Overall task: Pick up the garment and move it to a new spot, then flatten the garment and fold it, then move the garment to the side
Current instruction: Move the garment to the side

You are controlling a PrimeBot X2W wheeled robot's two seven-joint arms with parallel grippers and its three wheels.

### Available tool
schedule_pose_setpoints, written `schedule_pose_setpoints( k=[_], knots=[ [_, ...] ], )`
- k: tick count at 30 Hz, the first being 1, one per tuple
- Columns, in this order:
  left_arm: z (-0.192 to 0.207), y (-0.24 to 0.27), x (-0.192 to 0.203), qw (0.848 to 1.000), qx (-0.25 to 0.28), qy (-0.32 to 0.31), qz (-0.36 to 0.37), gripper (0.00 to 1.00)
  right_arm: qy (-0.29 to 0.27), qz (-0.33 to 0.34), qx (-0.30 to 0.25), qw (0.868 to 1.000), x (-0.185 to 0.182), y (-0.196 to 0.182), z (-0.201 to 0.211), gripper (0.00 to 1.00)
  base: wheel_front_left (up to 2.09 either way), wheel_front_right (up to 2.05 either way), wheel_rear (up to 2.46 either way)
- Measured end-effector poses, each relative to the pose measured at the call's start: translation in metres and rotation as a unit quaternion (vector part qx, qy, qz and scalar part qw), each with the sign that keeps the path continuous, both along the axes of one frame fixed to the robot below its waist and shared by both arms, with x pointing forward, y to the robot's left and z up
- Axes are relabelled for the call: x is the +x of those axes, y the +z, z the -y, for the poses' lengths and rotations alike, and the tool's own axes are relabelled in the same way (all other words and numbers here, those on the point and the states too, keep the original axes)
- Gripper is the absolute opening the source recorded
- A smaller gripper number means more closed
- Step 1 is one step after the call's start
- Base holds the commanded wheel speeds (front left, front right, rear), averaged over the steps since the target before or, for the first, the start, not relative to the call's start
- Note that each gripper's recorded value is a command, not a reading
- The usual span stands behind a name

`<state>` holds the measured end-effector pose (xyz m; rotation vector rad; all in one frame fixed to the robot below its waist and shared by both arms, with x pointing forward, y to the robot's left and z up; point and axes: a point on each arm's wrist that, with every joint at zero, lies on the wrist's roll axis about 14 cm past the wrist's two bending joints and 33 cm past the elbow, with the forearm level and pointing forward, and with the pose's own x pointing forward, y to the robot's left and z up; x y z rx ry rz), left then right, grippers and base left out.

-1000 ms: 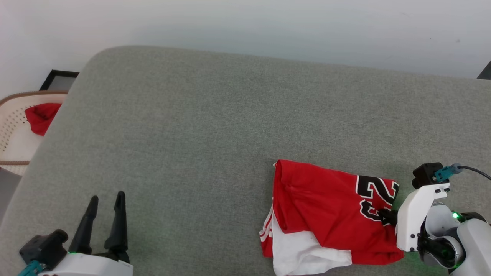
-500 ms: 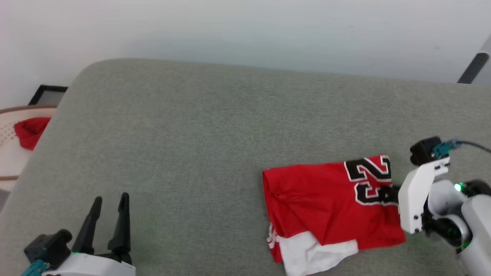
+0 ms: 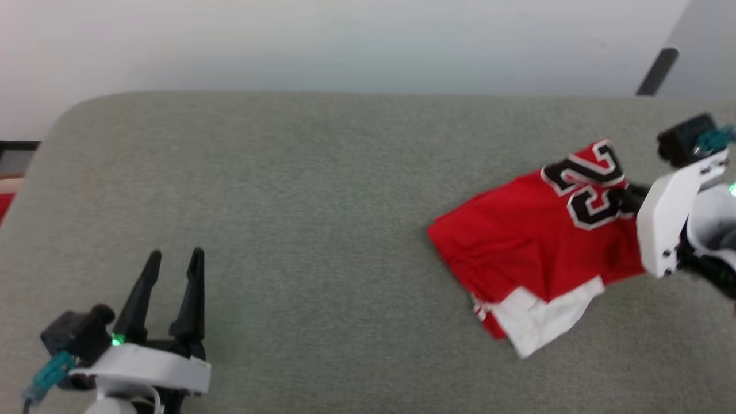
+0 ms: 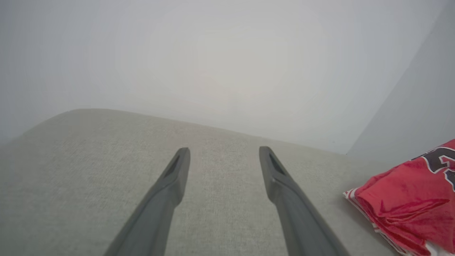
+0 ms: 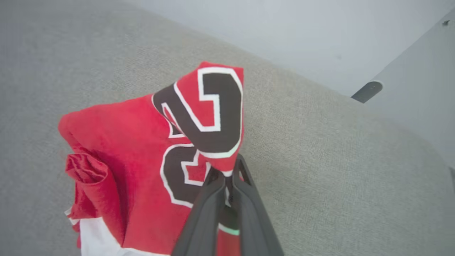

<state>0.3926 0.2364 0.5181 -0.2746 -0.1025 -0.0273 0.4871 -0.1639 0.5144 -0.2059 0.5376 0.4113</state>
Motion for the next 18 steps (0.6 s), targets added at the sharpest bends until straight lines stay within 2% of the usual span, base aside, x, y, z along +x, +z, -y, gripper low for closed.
schedule_pose_setpoints(
  k=[10, 18],
  knots=[
    [0.035, 0.007, 0.049, 0.998, 0.021, -0.054, 0.023, 1.0, -0.031, 0.064, -0.05, 0.996, 0.031, 0.021, 0.053, 0.0, 0.0, 0.0, 0.0],
    [0.068, -0.007, 0.084, 0.994, 0.033, -0.104, 0.02, 1.0, -0.075, 0.078, -0.083, 0.991, 0.047, 0.015, 0.105, 0.0, 0.0, 0.0, 0.0]
  ],
)
